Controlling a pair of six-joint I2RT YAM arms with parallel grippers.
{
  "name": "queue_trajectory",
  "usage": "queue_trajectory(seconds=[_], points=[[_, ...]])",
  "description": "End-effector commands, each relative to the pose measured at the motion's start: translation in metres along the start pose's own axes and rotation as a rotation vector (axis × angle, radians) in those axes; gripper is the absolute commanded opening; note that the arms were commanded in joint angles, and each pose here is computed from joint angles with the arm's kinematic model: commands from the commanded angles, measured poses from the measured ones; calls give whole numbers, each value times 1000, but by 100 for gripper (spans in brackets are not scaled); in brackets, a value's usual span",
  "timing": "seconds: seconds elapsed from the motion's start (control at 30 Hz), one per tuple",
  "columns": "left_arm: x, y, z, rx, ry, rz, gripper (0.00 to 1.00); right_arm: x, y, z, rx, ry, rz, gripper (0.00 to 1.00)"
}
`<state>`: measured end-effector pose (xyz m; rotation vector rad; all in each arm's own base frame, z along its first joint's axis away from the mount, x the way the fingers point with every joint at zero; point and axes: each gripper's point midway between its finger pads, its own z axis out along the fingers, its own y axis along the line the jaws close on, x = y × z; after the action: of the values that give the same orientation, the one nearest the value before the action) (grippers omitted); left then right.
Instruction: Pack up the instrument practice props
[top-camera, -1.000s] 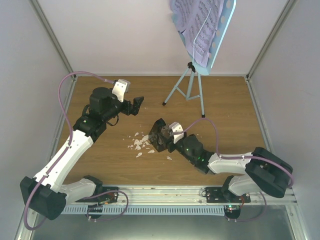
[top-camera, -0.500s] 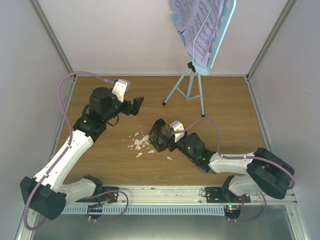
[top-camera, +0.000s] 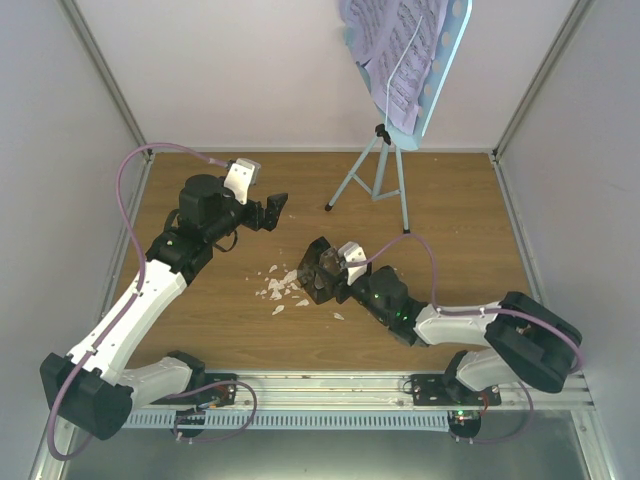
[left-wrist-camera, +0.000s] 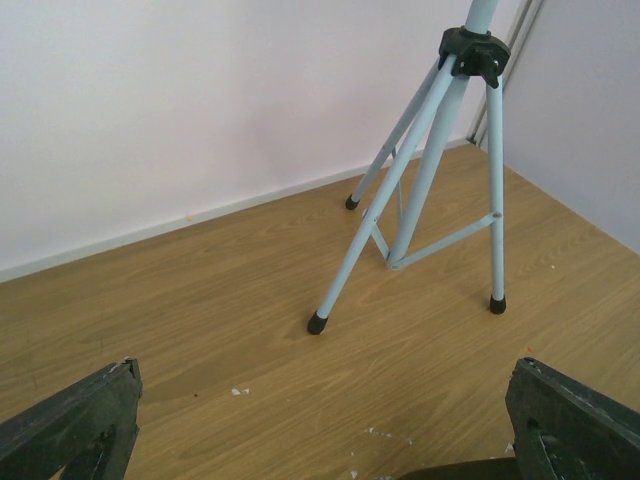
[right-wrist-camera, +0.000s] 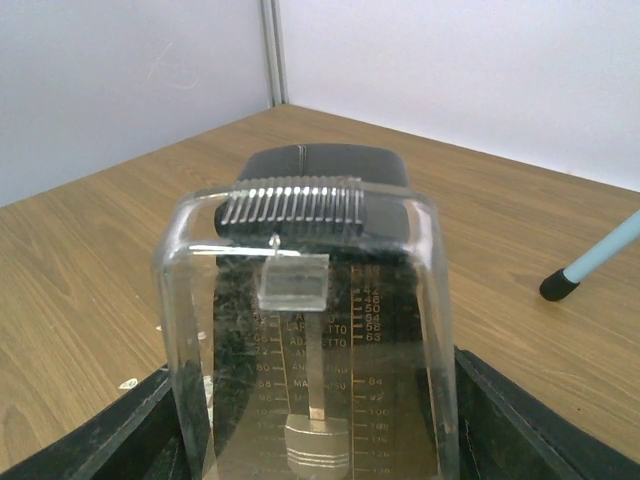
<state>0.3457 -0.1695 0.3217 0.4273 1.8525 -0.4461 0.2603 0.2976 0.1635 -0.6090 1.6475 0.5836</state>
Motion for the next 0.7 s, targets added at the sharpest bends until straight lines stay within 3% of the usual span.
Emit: queue_trajectory(seconds=[0.0, 0.67], points=[[-12, 0, -3, 5, -53, 17, 99, -1, -4, 4, 19, -9, 10, 52], [-11, 0, -2, 5, -50, 16, 99, -26, -2, -10, 22, -57, -4, 52]])
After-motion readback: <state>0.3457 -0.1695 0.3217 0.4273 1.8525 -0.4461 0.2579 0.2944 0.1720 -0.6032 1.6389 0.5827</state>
